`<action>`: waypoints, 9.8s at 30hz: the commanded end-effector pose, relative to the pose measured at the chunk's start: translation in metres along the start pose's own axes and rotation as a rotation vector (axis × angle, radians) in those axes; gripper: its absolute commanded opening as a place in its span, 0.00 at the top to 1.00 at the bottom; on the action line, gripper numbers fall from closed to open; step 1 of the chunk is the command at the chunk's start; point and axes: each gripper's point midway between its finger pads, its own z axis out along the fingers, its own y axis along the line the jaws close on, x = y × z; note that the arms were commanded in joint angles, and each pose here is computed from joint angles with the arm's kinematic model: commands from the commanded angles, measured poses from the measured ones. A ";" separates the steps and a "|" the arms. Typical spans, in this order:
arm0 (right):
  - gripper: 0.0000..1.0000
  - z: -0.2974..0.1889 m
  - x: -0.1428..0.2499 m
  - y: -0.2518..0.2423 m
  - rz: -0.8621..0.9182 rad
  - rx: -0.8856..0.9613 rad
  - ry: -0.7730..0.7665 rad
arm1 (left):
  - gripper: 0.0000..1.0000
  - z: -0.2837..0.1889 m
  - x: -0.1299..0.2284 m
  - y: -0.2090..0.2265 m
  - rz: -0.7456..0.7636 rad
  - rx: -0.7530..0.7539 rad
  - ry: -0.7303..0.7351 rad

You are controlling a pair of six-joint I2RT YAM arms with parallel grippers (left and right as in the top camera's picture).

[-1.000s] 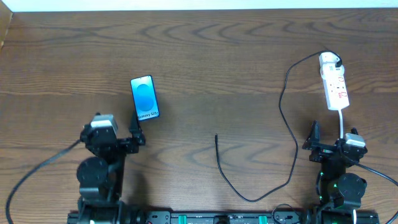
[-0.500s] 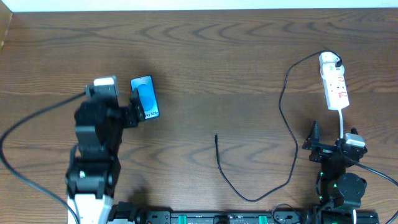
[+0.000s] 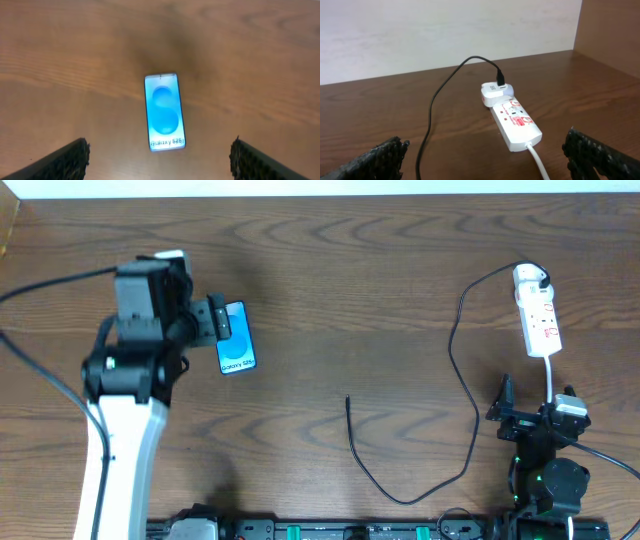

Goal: Plug charger to phone and switch on socket
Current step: 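Move the left gripper forward over the blue phone, then lower the left gripper and close it on the phone's bottom edge, then lift the phone with the left gripper and tilt it upright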

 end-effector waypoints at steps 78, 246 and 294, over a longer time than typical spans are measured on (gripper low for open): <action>0.01 0.000 0.002 0.002 -0.016 -0.010 0.006 | 0.02 0.210 0.096 0.002 -0.170 -0.068 0.616; 0.01 0.000 0.002 0.002 -0.016 -0.010 0.006 | 0.03 0.235 0.141 0.010 -0.073 -0.130 0.709; 0.01 0.000 0.002 0.002 -0.016 -0.010 0.006 | 0.93 0.229 0.131 0.009 -0.075 -0.125 0.686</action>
